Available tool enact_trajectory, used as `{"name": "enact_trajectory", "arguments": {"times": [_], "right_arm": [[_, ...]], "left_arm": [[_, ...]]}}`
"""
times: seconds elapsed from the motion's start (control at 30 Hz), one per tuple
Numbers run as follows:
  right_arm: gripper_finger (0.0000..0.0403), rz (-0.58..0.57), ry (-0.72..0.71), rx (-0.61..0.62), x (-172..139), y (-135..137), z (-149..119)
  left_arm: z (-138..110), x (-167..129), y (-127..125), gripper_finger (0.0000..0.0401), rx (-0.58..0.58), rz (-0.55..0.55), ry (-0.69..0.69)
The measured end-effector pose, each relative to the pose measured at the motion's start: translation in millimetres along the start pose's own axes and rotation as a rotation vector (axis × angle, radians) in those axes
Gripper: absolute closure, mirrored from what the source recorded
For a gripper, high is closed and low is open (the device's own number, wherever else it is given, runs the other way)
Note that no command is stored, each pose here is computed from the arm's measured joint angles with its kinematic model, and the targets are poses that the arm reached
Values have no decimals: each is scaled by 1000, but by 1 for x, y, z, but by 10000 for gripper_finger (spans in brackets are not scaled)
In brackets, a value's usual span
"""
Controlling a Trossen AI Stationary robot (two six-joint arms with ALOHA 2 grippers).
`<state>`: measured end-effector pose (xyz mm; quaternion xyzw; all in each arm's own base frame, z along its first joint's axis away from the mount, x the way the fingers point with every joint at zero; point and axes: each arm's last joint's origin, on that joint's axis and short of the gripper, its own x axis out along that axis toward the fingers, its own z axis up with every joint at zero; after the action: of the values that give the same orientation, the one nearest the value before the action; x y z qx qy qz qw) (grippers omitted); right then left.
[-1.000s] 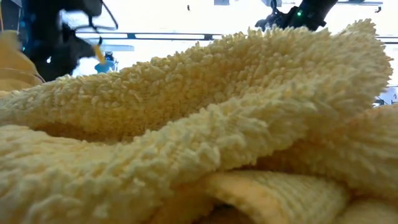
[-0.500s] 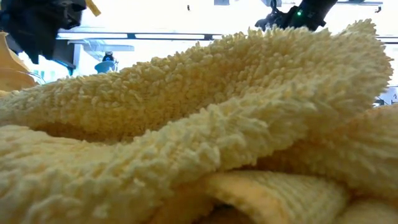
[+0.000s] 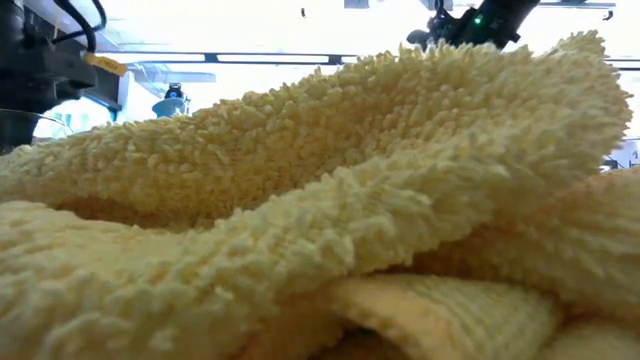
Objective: Sort microfiber towel by color & place in baskets
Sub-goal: Put the yellow microfiber cloth into the left transparent bin
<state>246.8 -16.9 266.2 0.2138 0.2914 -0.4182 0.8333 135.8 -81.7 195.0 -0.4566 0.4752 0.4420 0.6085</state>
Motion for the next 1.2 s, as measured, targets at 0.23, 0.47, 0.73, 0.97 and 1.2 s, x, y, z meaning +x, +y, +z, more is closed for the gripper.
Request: {"name": "enact_trajectory", "arguments": {"times": [0.23,0.47,0.73,0.97,1.2], "right_arm": [[249,124,-41,9,7,3,17],[249,287,-151,-74,30,15,39],[240,309,10,-157,88,16,43],[169,227,158,-339,131,31,78],[91,149,314,-439,189,46,101]], "left_arm": [[4,-14,-3,275,6,-25,-11],[13,-55,-7,275,81,-113,-105],[21,-78,-5,275,250,-230,-172],[28,-81,-3,275,267,-246,-200],[37,-80,-5,275,278,-226,-242]]}}
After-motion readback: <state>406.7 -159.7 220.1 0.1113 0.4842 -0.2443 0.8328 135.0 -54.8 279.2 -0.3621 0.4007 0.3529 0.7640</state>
